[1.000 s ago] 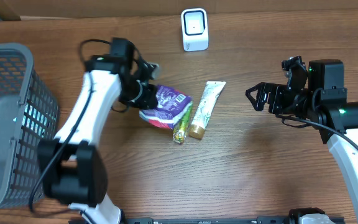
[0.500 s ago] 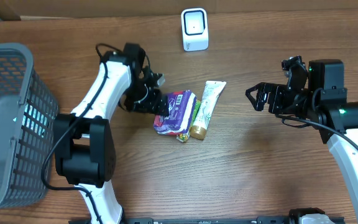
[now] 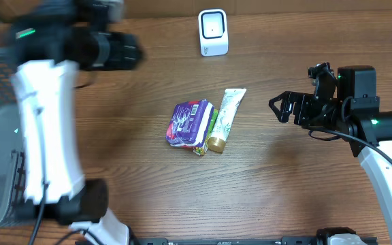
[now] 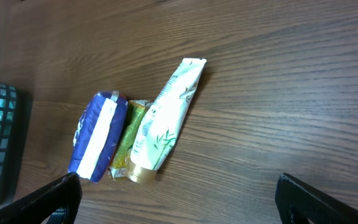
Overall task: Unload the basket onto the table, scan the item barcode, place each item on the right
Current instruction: 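Place the purple pack beside the green bag, return left gripper to basket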
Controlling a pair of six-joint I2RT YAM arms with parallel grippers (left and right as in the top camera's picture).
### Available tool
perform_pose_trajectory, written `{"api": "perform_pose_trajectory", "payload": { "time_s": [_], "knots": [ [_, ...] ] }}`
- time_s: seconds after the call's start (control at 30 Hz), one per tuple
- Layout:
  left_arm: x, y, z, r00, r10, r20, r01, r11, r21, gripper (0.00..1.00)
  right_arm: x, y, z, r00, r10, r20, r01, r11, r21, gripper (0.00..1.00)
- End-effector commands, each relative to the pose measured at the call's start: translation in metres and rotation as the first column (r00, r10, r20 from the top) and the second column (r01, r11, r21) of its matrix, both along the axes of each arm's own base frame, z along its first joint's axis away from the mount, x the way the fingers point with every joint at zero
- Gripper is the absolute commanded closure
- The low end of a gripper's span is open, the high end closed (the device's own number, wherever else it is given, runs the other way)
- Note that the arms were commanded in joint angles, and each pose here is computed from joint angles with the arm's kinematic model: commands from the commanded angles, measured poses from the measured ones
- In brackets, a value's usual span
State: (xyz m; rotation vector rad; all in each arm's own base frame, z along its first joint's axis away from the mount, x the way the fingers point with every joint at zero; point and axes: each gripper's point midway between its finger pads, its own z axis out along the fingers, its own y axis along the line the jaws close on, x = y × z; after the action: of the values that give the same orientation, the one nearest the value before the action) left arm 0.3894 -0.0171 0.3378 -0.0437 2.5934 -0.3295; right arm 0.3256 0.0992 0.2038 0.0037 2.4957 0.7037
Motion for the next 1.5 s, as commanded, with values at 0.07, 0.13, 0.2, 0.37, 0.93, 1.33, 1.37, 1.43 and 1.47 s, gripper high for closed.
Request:
{"api": "perform_pose_trajectory", "payload": {
  "time_s": [0.07,0.13,0.2,0.37,0.93,1.33,1.37,1.43,1.47],
  "knots": [
    [-0.065,0.141,0.035,0.859,0.510,0.042,-0.511,0.859,0.033,0.20,0.000,0.002,0.002,1.000,0.008,0.009,-0.008,1.000,0.001,0.00],
    [-0.085,0.182,0.032,0.783,0.621,0.030,-0.622,0.783,0.032,0.11,0.000,0.002,0.002,1.000,0.008,0.008,-0.008,1.000,0.001,0.00],
    [-0.103,0.221,0.023,0.684,0.729,0.003,-0.729,0.684,0.019,0.00,0.000,0.002,0.002,1.000,0.008,0.007,-0.008,1.000,0.001,0.00],
    [-0.126,0.286,-0.020,0.536,0.839,-0.093,-0.843,0.537,-0.008,0.00,-0.001,0.002,0.001,1.000,0.008,0.002,-0.008,1.000,0.000,0.00],
    [-0.073,0.291,-0.207,0.611,0.740,-0.282,-0.789,0.599,-0.138,0.02,-0.005,0.002,-0.002,1.000,0.008,-0.017,-0.008,1.000,-0.001,0.00],
    [-0.078,0.286,-0.277,0.539,0.795,-0.279,-0.834,0.549,-0.050,0.04,-0.005,0.002,-0.002,1.000,0.008,-0.020,-0.008,1.000,-0.001,0.00],
    [-0.079,0.286,-0.282,0.535,0.798,-0.278,-0.837,0.545,-0.049,0.04,-0.005,0.002,-0.002,1.000,0.008,-0.020,-0.008,1.000,-0.001,0.00],
    [-0.081,0.284,-0.292,0.535,0.798,-0.276,-0.837,0.544,-0.048,0.05,-0.005,0.002,-0.002,1.000,0.008,-0.020,-0.008,1.000,-0.001,0.00],
    [-0.081,0.284,-0.297,0.535,0.798,-0.278,-0.837,0.545,-0.048,0.04,-0.005,0.002,-0.002,1.000,0.008,-0.020,-0.008,1.000,-0.001,0.00]
  ]
}}
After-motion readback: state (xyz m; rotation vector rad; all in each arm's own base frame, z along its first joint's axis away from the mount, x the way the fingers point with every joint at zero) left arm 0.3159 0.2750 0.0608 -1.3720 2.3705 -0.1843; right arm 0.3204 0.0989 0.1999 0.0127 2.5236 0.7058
